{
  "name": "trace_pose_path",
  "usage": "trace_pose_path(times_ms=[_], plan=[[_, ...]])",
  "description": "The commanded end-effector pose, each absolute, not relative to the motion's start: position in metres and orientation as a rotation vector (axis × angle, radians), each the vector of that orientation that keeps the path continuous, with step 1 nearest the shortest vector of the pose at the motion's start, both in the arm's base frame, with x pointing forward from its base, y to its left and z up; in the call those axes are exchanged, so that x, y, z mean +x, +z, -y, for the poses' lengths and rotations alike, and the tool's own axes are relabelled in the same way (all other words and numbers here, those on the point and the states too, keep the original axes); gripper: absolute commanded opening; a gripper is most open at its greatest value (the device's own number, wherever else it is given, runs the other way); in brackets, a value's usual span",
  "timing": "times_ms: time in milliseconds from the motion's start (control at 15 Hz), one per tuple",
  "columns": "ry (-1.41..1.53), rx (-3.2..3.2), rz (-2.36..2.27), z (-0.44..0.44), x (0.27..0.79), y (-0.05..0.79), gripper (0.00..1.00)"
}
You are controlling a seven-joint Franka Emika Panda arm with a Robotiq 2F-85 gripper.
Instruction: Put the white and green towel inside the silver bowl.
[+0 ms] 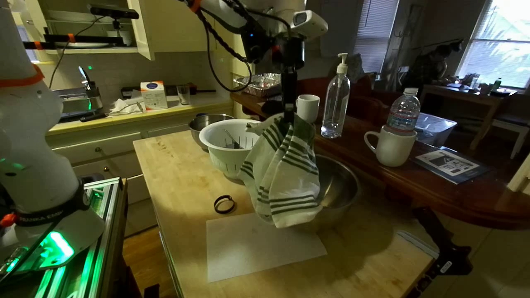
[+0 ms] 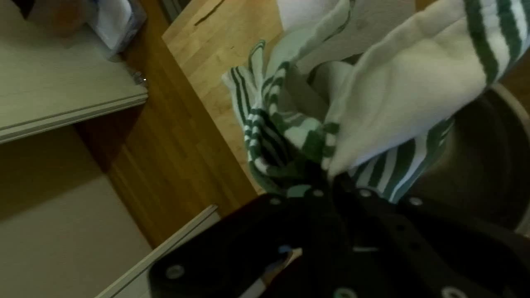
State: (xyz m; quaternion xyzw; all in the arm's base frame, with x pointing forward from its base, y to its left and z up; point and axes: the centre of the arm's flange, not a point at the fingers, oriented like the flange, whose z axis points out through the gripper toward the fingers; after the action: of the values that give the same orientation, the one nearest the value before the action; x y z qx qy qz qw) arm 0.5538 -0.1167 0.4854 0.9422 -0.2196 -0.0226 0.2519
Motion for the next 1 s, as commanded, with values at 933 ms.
trace_pose_path(times_ms=[933], plan=[[-0.114, 3.009, 0.404, 0.136, 0.623, 0.394, 0.02]])
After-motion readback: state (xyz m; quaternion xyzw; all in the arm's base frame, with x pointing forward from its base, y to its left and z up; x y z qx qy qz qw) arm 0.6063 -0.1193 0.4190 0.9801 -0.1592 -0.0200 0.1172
